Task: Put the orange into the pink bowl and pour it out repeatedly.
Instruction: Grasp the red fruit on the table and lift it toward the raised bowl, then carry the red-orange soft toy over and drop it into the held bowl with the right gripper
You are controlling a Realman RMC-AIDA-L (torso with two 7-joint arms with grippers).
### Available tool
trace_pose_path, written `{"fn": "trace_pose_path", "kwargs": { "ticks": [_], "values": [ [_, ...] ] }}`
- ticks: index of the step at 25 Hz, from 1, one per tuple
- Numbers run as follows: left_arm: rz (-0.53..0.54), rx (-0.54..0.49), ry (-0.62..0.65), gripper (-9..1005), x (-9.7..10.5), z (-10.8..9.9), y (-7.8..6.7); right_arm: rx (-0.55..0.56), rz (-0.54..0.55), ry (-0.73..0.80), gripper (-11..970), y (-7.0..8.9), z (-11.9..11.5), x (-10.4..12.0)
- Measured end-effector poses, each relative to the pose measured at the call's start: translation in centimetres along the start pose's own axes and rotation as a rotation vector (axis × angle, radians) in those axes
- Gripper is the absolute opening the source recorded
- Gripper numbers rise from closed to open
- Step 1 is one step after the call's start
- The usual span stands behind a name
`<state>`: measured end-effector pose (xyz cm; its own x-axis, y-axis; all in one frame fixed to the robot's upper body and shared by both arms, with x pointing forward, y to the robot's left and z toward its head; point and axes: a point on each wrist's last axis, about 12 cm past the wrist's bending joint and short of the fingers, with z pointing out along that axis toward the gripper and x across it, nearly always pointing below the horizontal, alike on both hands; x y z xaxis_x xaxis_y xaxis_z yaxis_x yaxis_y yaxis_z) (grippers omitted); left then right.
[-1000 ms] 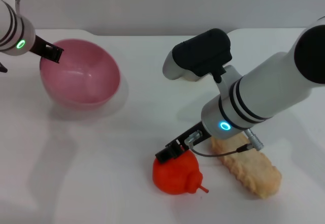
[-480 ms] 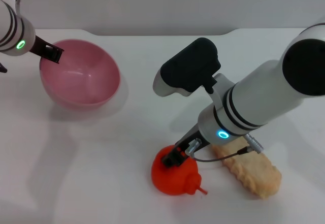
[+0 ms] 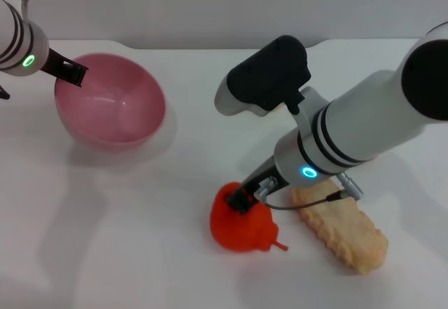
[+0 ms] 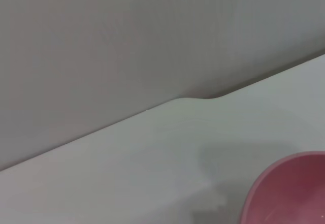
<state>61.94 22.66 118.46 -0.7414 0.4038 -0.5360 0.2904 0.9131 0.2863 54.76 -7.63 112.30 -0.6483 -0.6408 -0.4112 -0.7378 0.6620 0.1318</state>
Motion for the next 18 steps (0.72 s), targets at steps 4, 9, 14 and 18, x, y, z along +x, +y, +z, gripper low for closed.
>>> {"fn": "trace_pose_path", "kwargs": {
  "ticks": [4, 9, 14, 18],
  "values": [
    [0.0, 0.0, -0.005, 41, -0.1, 0.0, 0.0, 0.009, -0.016, -0.09, 178, 0.2, -2.0, -1.1],
    [0.002, 0.0, -0.001, 41, 0.1, 0.1, 0.0, 0.068, -0.054, -0.229, 157, 0.2, -6.0, -2.7],
    [0.034, 0.023, 0.002, 41, 0.0, 0.0, -1.2, 0.137, -0.099, -0.341, 132, 0.5, -9.0, -3.8],
    [0.07, 0.075, -0.01, 41, -0.5, -0.3, -3.0, 0.154, -0.114, -0.37, 102, 0.6, -9.7, -4.2]
  ]
}}
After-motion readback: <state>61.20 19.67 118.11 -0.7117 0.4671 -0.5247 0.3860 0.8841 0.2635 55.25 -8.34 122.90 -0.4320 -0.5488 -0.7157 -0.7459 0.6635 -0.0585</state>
